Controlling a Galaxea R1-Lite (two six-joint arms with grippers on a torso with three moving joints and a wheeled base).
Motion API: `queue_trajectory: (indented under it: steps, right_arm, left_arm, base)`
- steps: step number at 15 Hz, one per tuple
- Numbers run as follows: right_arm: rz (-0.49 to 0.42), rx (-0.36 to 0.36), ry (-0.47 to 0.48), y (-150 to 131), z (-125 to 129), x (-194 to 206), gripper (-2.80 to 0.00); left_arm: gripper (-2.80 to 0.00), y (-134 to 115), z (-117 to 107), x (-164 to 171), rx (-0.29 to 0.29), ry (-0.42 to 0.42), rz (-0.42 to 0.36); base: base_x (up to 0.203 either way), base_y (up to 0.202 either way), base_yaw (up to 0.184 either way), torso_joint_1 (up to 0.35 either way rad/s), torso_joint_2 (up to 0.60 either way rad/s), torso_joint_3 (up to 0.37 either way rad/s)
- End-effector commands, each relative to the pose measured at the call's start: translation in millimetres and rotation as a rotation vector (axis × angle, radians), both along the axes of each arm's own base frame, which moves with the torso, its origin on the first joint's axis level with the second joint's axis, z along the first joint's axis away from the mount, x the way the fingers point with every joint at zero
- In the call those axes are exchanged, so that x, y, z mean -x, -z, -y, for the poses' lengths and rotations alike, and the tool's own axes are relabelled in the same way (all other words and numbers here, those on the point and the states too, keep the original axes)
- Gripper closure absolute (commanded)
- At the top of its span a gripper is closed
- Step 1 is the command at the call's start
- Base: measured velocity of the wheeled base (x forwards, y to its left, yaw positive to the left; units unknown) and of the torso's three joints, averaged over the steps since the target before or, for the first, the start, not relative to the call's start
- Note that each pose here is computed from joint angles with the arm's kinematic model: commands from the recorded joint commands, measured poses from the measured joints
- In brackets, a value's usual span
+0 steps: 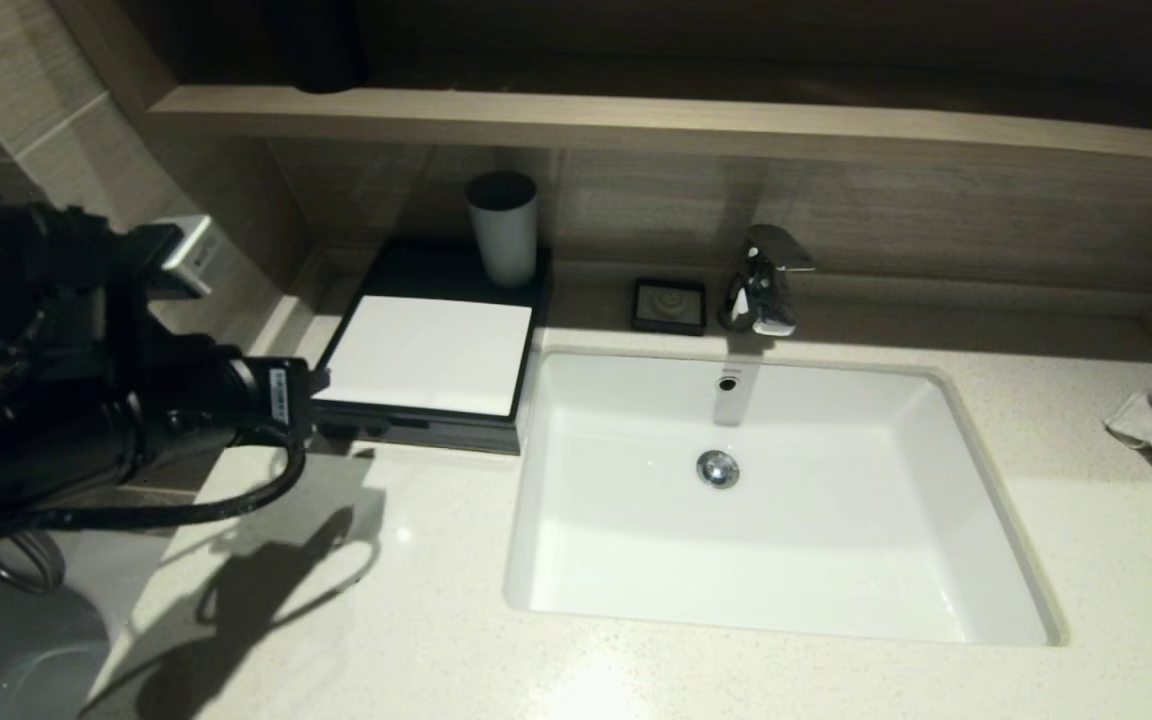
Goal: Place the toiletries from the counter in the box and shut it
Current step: Pick up the cup
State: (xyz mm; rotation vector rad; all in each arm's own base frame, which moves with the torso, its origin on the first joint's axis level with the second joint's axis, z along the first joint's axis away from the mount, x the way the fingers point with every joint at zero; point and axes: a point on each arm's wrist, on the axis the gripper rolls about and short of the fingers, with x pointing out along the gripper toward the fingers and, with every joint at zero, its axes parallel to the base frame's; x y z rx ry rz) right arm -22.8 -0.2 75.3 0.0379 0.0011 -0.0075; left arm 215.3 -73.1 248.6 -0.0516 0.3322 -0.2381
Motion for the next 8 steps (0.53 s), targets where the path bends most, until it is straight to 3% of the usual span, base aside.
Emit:
queue_trajectory:
  steps: [1,4,8]
  right_arm:
    - [0.001,0.0,0.0,0,0,0,0.0]
    - [0.0,0.0,0.0,0,0,0,0.0]
    - [0.001,0.0,0.002,0,0,0,0.0]
  left_arm:
    - [0.0,-10,-3,5,0.01,-0.027,0.074]
    - [0.0,-18,-2,1,0.021,-0.091,0.214]
    - [0.0,-29,-1,-3,0.026,-0.093,0.422]
  base:
    - [0.0,0.0,0.0,0.0,0.0,0.0]
    - [0.0,0.0,0.0,0.0,0.0,0.0]
    - [0.0,0.0,0.0,0.0,0.0,0.0]
